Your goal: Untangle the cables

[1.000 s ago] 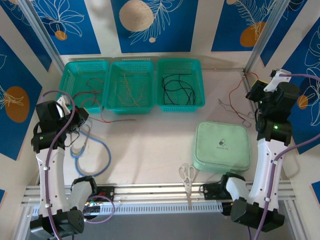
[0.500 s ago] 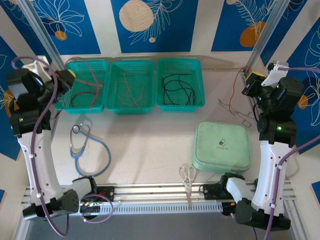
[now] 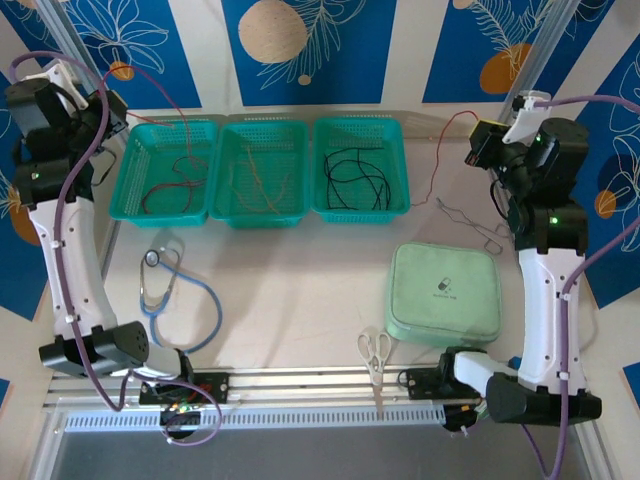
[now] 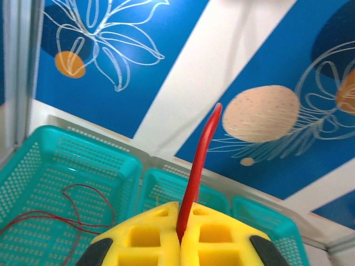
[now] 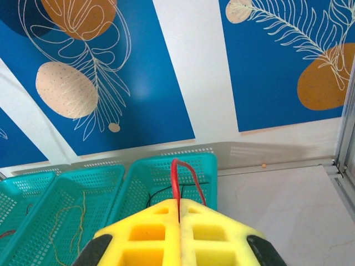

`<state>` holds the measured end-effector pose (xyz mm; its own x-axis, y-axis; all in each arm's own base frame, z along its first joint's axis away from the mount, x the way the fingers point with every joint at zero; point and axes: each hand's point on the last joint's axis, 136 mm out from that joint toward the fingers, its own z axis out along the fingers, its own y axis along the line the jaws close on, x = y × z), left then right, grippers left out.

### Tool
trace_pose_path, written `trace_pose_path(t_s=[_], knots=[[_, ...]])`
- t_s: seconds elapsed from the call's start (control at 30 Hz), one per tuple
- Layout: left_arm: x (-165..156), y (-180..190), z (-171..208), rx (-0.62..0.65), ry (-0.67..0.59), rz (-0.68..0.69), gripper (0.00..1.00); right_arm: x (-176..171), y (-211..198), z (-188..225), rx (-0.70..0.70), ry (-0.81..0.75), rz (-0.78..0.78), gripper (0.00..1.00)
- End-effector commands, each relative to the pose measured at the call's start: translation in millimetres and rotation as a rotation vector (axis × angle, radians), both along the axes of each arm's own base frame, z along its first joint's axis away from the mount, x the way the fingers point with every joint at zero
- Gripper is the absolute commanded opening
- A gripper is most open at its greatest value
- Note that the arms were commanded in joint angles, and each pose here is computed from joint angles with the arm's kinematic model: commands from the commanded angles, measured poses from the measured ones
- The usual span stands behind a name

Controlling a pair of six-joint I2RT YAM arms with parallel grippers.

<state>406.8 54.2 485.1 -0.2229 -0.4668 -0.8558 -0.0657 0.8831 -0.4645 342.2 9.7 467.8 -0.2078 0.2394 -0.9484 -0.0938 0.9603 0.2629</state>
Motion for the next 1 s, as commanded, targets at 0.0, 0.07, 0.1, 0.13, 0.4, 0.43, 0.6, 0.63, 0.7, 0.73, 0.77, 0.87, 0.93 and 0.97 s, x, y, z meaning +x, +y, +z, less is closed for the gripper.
trace_pose_path(t_s=[0.0, 0.07, 0.1, 0.13, 0.4, 0.43, 0.6, 0.63, 0.7, 0.73, 0.77, 0.87, 0.93, 0.97], knots=[[11, 18, 10, 0.107, -0.039, 0.086, 0.0, -6, 1, 19, -0.039, -0.038, -0.011, 0.0], [18, 22, 9, 0.13, -0.044, 0.108, 0.0, -7, 1, 22, -0.049, -0.045, -0.013, 0.0], [24, 23, 5, 0.156, -0.037, 0.118, 0.0, -9, 1, 24, -0.051, -0.047, -0.012, 0.0], [30, 23, 0, 0.177, -0.026, 0.122, 0.0, -10, 2, 25, -0.048, -0.049, -0.011, 0.0], [74, 16, -64, 0.368, 0.116, 0.159, 0.0, -17, 9, 27, -0.067, -0.04, 0.016, 0.0], [78, 17, -72, 0.38, 0.132, 0.165, 0.0, -17, 9, 26, -0.069, -0.036, 0.017, 0.0], [95, 27, -102, 0.432, 0.196, 0.201, 0.0, -20, 10, 29, -0.08, -0.041, 0.018, 0.0], [100, 29, -109, 0.439, 0.208, 0.204, 0.0, -21, 10, 30, -0.082, -0.043, 0.019, 0.0], [108, 30, -125, 0.441, 0.232, 0.202, 0.0, -21, 10, 30, -0.086, -0.04, 0.021, 0.0], [112, 31, -132, 0.443, 0.245, 0.201, 0.0, -20, 10, 30, -0.087, -0.04, 0.021, 0.0], [116, 32, -143, 0.444, 0.265, 0.197, 0.0, -21, 11, 32, -0.087, -0.042, 0.025, 0.0], [124, 36, -177, 0.421, 0.349, 0.181, 0.0, -22, 11, 36, -0.089, -0.05, 0.027, 0.0], [130, 39, -200, 0.367, 0.401, 0.18, 0.0, -23, 12, 39, -0.088, -0.06, 0.029, 0.0], [132, 40, -212, 0.339, 0.424, 0.173, 0.0, -23, 12, 41, -0.092, -0.067, 0.032, 0.0]])
